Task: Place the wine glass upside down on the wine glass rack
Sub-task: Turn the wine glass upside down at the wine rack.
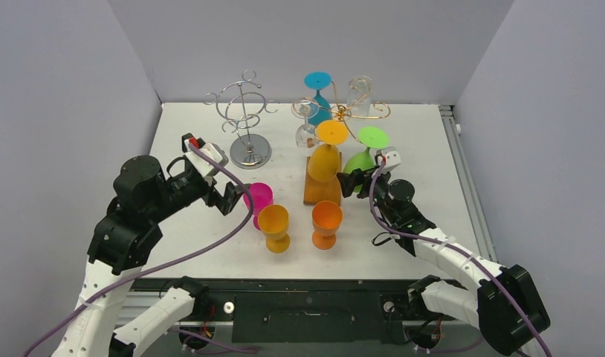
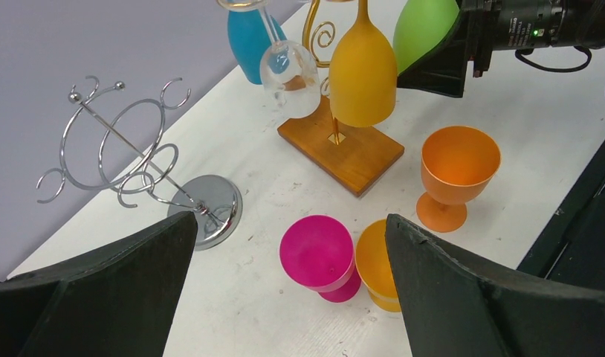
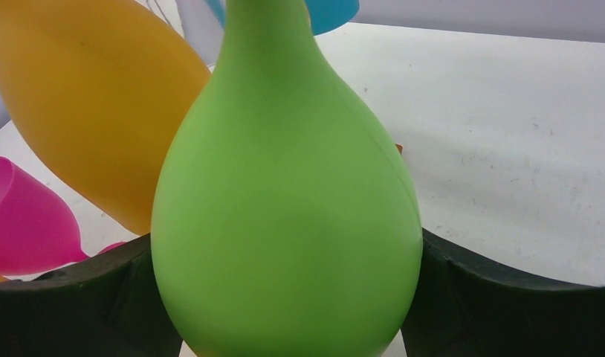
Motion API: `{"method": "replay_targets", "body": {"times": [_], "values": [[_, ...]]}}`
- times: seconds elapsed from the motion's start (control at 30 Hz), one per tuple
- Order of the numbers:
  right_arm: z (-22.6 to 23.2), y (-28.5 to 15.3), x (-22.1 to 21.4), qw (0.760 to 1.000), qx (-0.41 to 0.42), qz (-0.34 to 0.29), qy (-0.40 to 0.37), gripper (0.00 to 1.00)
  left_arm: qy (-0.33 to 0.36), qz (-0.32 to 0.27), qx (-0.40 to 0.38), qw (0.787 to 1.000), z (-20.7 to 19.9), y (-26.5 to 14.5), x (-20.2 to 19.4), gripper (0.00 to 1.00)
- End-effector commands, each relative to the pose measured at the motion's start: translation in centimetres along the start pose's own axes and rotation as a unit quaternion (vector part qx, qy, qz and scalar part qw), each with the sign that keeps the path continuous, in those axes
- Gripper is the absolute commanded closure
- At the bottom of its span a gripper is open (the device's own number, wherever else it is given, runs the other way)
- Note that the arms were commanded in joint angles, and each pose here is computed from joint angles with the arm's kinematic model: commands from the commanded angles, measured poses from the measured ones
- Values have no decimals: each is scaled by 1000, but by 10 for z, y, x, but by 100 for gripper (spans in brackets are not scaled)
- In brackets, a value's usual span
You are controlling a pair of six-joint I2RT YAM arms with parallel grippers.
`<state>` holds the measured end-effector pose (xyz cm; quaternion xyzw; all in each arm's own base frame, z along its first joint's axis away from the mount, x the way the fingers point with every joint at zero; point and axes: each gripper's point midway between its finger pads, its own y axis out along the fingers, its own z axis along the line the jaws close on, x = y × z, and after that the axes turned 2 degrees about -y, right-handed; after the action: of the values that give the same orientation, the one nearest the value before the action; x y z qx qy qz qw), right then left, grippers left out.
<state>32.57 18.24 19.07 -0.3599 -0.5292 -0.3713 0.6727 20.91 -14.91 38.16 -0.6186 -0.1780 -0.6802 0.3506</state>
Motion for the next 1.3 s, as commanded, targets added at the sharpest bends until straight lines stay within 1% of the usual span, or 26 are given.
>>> {"method": "replay_targets", "body": {"times": [0.0,0.17,0.3,0.5,0.7,0.9,1.03,1.27], "values": [[8,0,-21,999,14,39,-20,20,1,-41,-7,999,4,7,34,4],[19,2,-25,998,29,43,-34,20,-11,-60,-26,998,5,26,50,4],[22,0,-37,997,27,56,-34,20,-28,-58,-42,997,6,43,54,4],[24,-11,-57,998,26,65,-2,20,-34,-50,-48,997,7,57,41,4],[22,-19,-71,997,16,72,28,20,-42,-46,-48,997,5,58,33,4],[19,-27,-82,995,6,85,54,20,-50,-23,-39,998,3,53,14,4],[18,-42,-74,994,-3,83,77,20,-60,-5,-28,998,3,47,3,4],[30,-88,-44,993,8,69,100,20,-77,28,-8,997,3,33,-15,4]]}}
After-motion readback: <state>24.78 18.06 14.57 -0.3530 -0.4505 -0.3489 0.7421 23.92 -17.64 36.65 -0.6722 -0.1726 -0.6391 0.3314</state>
